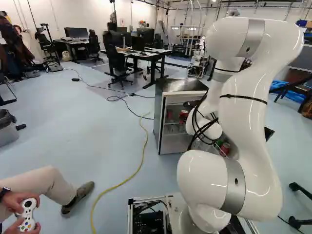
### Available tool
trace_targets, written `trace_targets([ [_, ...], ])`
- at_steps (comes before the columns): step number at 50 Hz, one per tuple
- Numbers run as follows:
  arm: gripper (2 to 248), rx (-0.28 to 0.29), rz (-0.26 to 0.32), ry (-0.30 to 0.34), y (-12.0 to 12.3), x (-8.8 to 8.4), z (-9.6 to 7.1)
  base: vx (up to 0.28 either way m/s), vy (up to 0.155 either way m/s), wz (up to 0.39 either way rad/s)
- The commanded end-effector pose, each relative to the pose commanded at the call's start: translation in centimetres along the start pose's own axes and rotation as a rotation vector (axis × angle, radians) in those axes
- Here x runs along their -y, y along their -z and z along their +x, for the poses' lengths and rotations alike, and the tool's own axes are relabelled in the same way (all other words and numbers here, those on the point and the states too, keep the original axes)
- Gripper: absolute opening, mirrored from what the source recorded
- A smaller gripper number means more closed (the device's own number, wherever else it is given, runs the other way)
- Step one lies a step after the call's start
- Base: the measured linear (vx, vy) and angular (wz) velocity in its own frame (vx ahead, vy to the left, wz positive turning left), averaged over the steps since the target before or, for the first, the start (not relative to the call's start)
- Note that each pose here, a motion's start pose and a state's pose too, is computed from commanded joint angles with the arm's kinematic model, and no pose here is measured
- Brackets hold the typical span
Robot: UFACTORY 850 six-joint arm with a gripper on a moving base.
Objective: Grab a drink from the fridge
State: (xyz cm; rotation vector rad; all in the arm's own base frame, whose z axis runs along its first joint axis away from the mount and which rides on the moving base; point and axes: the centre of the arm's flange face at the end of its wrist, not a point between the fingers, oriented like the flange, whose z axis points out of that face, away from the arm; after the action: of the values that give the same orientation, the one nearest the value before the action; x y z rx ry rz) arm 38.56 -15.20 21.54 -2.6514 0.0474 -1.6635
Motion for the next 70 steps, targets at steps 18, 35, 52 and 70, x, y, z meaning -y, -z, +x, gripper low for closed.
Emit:
trace_targets([
  [18, 95, -0.032, -0.008, 0.013, 1.4, 0.2, 1.6, 0.0, 0.0, 0.0],
  [35, 95, -0.066, -0.014, 0.028, 2.5, 0.4, 3.3, 0.0, 0.0, 0.0],
  [52, 95, -0.094, -0.016, 0.048, 2.8, 0.5, 5.0, 0.0, 0.0, 0.0],
  [70, 95, -0.099, -0.018, 0.069, 2.8, 0.5, 6.6, 0.0, 0.0, 0.0],
])
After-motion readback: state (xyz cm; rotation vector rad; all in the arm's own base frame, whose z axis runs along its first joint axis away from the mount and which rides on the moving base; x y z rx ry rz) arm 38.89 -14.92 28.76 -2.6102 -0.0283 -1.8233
